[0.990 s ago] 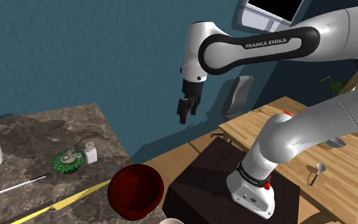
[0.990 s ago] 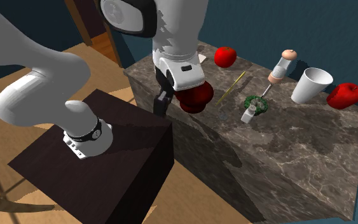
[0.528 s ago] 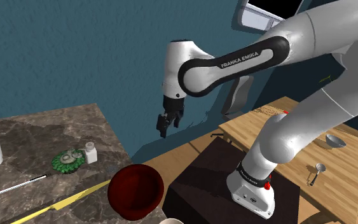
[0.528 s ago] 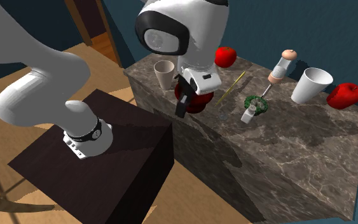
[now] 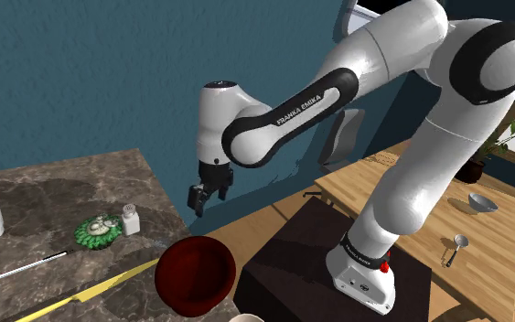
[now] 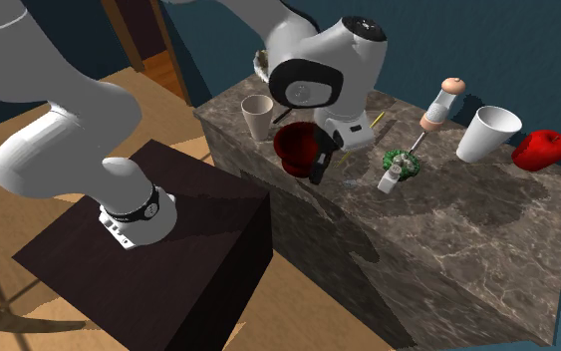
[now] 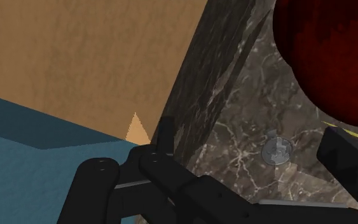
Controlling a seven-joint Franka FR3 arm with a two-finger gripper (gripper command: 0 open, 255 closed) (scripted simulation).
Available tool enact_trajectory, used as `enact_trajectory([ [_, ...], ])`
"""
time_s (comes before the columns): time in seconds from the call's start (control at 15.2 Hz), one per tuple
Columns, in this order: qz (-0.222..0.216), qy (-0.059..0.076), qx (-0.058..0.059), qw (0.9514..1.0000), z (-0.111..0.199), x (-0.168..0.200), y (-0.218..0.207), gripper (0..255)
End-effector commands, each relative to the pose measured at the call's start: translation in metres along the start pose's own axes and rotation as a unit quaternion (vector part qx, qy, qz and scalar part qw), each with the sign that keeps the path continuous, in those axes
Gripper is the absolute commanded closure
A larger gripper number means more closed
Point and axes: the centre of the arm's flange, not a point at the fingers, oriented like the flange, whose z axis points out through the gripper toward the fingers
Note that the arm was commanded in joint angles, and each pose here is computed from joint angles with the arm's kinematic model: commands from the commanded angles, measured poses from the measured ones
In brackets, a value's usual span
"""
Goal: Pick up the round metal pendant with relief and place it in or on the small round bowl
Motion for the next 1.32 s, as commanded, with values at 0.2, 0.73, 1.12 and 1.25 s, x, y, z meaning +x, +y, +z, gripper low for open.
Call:
enact_trajectory([
  [0.2,0.005,0.013,-0.001,0.9999,0.041,0.032,-0.042,0],
  [0.73,0.011,0.031,-0.005,0.9995,0.092,0.080,-0.099,0],
  [1.12,0.011,0.031,-0.005,0.9995,0.124,0.082,-0.099,0],
  [1.25,0.011,0.031,-0.005,0.9995,0.132,0.082,-0.099,0],
])
